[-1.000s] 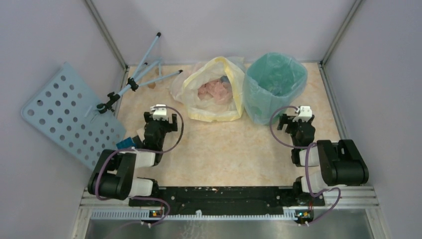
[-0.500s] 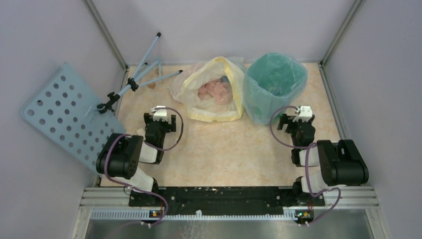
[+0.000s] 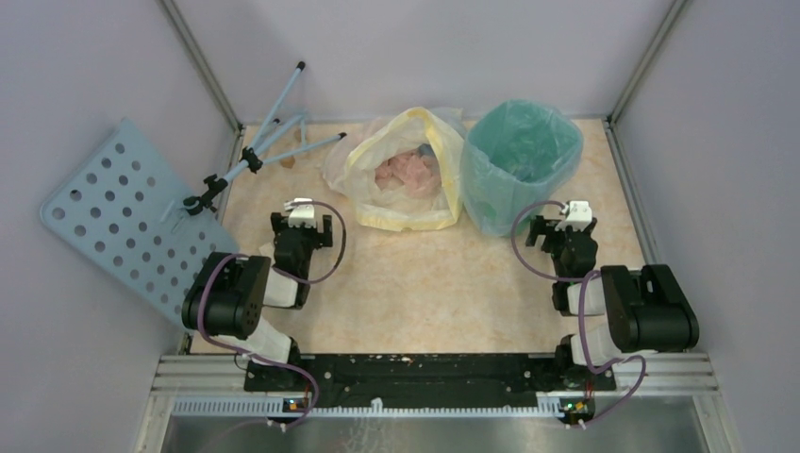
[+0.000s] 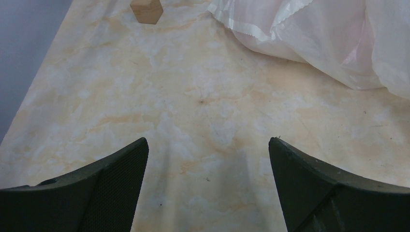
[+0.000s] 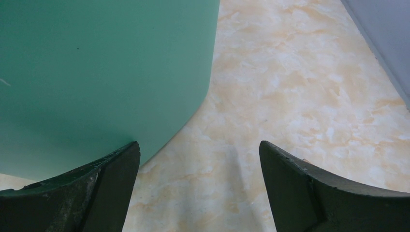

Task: Put the trash bags into the trash bin
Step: Reset both arms

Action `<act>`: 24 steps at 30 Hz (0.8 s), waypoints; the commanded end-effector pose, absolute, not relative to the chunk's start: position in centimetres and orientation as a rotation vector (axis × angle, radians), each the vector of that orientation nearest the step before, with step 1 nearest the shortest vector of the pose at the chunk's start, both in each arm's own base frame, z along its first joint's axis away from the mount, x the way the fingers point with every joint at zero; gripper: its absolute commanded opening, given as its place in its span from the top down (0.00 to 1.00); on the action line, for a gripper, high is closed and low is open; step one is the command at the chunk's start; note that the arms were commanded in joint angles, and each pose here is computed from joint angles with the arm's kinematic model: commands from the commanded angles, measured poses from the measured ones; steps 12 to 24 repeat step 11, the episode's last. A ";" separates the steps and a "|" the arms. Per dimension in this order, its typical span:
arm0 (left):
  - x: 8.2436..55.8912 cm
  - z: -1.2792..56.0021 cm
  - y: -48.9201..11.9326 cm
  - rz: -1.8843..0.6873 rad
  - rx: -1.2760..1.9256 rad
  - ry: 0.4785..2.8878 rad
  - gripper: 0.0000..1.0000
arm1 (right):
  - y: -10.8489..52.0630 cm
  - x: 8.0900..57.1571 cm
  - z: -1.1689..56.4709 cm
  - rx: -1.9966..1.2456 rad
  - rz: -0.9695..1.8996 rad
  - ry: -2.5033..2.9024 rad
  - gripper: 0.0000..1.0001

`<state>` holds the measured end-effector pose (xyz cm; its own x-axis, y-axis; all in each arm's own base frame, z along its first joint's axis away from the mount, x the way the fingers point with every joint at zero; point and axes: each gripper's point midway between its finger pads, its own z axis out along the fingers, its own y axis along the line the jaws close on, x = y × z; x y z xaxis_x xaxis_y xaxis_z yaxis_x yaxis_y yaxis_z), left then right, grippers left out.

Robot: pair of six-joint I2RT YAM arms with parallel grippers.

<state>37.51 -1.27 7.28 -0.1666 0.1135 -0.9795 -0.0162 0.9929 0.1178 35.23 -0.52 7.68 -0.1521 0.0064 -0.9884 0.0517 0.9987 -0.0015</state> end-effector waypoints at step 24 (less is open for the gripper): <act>38.7 8.5 -1.4 0.054 0.070 1.701 0.01 | -0.1 36.6 10.3 0.035 -0.030 1.627 0.07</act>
